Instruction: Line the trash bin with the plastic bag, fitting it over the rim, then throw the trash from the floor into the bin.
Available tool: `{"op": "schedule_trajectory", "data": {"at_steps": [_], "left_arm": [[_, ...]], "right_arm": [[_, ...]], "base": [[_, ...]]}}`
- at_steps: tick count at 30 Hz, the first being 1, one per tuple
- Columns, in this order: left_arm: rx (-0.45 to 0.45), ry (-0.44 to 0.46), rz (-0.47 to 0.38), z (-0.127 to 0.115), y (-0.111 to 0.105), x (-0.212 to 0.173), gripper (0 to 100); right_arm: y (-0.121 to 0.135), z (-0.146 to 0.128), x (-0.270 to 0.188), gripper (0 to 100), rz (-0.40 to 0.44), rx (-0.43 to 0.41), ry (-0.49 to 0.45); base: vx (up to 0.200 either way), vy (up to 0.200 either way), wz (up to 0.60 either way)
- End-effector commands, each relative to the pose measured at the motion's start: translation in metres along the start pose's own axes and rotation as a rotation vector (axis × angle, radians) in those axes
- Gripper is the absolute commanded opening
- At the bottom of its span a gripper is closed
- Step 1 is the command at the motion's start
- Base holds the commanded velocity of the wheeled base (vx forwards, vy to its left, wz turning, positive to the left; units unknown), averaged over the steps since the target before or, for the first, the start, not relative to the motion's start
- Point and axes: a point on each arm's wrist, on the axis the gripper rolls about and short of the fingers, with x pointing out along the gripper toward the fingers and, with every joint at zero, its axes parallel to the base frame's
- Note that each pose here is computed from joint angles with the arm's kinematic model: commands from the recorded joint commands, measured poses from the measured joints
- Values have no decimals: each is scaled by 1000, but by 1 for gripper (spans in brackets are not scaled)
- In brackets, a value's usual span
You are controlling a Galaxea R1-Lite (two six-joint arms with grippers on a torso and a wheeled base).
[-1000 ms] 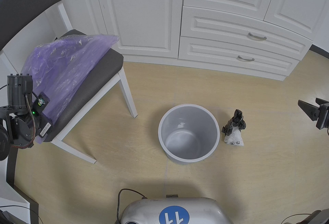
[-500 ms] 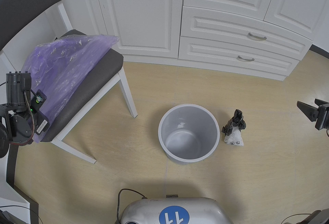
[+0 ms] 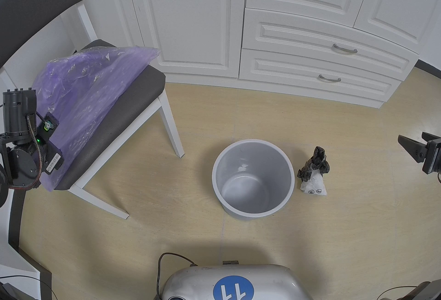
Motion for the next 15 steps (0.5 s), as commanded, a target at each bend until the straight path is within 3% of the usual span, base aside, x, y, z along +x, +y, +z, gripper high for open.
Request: {"op": "schedule_trajectory", "data": {"at_steps": [1,2,3,15], "left_arm": [[-4,-6,2,1,1,-1,100],[-2,-7,0,1,0,-2,100],[-2,-10,-2,1,0,-2,0],[-42,-46,18,1,-3,-3,0]], "right_arm": [[0,0,0,100,1,0,-4],[0,0,0,100,1,0,-4],[0,1,-1,100,1,1,-6],[0,4,-3,100,0,-1,-43]], "base": [[0,0,0],[0,0,0],[0,0,0],[0,0,0]]}}
